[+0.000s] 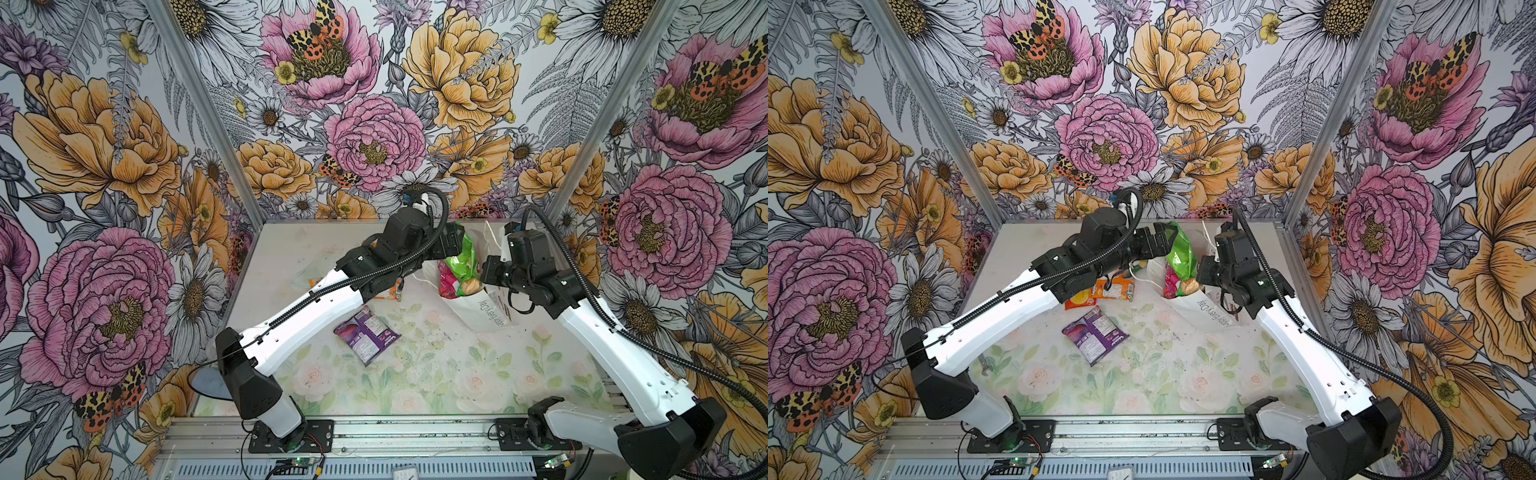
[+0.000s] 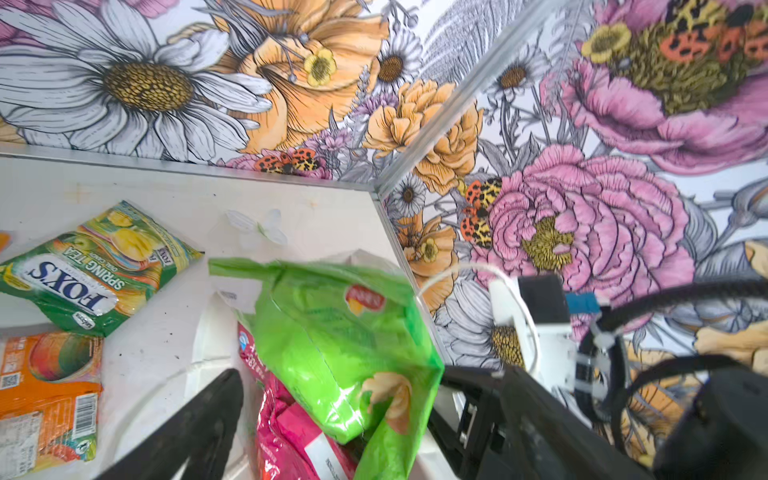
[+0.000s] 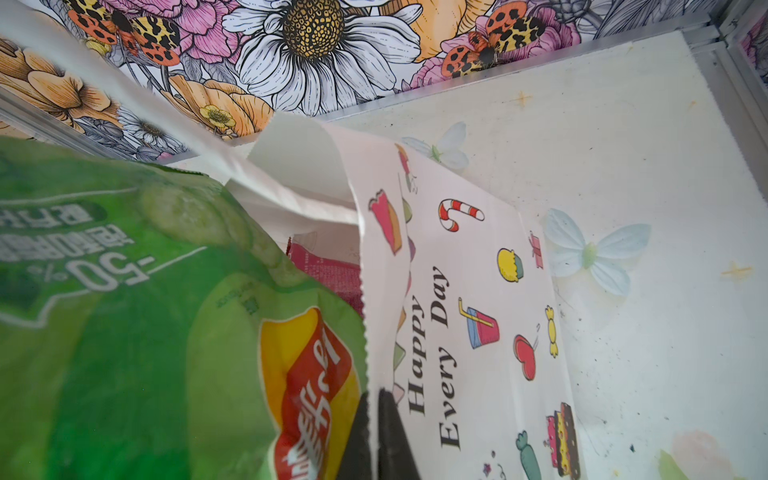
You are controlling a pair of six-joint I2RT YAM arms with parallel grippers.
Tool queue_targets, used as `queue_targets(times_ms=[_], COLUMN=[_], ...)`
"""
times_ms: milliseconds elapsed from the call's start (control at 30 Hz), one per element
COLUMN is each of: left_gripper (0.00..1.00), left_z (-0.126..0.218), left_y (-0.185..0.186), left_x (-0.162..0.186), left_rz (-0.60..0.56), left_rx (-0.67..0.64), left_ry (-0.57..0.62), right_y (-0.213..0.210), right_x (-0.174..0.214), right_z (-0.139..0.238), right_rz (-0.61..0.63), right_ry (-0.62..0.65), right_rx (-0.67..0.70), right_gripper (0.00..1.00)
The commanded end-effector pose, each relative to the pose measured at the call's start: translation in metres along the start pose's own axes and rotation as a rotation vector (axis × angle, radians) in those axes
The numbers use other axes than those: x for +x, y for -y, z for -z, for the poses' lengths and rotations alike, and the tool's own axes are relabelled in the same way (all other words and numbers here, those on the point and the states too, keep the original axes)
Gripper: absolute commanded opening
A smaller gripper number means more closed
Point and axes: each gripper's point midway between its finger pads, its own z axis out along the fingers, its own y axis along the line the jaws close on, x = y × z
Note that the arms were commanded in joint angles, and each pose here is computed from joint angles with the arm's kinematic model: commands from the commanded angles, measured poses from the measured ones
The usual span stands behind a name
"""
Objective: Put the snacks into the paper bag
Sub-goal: 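Lower the green Lay's bag into the paper bag held by the right gripper, then push the green Lay's bag down into the paper bag with the left gripper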
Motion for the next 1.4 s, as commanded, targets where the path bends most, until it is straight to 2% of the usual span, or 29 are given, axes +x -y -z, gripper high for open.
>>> queue_targets(times_ms=[0,167,333,500,567,600,700,767,867,933,1067,1267,1367], left_gripper=[0.99,0.98,0.99,0.98,0.94,0.92,0.76,0.61,0.45,0.42,0.23,0.11,0.09], left_z=[-0.017,-0.046,-0.079,-0.082,-0.08,-0.079,-0.072,-0.066,-0.059,-0.053,-0.029,-0.003,-0.006], left_y=[-0.017,-0.025,-0.028,-0.025,-0.024,-0.023,-0.02,-0.014,-0.005,0.006,0.037,0.058,0.049], left_x=[0.006,0.004,0.024,0.047,0.056,0.058,0.06,0.06,0.058,0.056,0.04,0.024,0.024], left_rz=[0.061,0.103,0.111,0.094,0.09,0.086,0.064,0.045,0.021,0.001,-0.041,-0.051,-0.028], left_rx=[-0.062,-0.07,-0.082,-0.099,-0.103,-0.104,-0.118,-0.117,-0.107,-0.078,0.025,0.187,0.206], left_ry=[-0.072,-0.119,-0.2,-0.25,-0.265,-0.269,-0.25,-0.235,-0.216,-0.191,-0.083,0.145,0.185], right_y=[-0.012,-0.012,-0.011,-0.006,-0.006,-0.007,-0.005,-0.004,-0.002,0.0,0.0,-0.008,-0.013], right_x=[-0.017,-0.015,-0.013,-0.013,-0.012,-0.014,-0.014,-0.015,-0.015,-0.015,-0.017,-0.024,-0.024], right_z=[0.01,0.009,0.009,0.008,0.007,0.008,0.006,0.007,0.006,0.005,0.003,0.007,0.009], right_rz=[-0.007,-0.004,0.001,0.007,0.008,0.008,0.008,0.006,0.0,-0.011,-0.058,-0.087,-0.096], right_ry=[0.08,0.074,0.074,0.08,0.078,0.082,0.082,0.086,0.087,0.084,0.064,0.066,0.068], right_rx=[-0.053,-0.055,-0.049,-0.029,-0.027,-0.028,-0.02,-0.017,-0.009,-0.01,-0.047,-0.108,-0.137], right_gripper=[0.0,0.0,0.0,0.0,0.0,0.0,0.0,0.0,0.0,0.0,0.0,0.0,0.0])
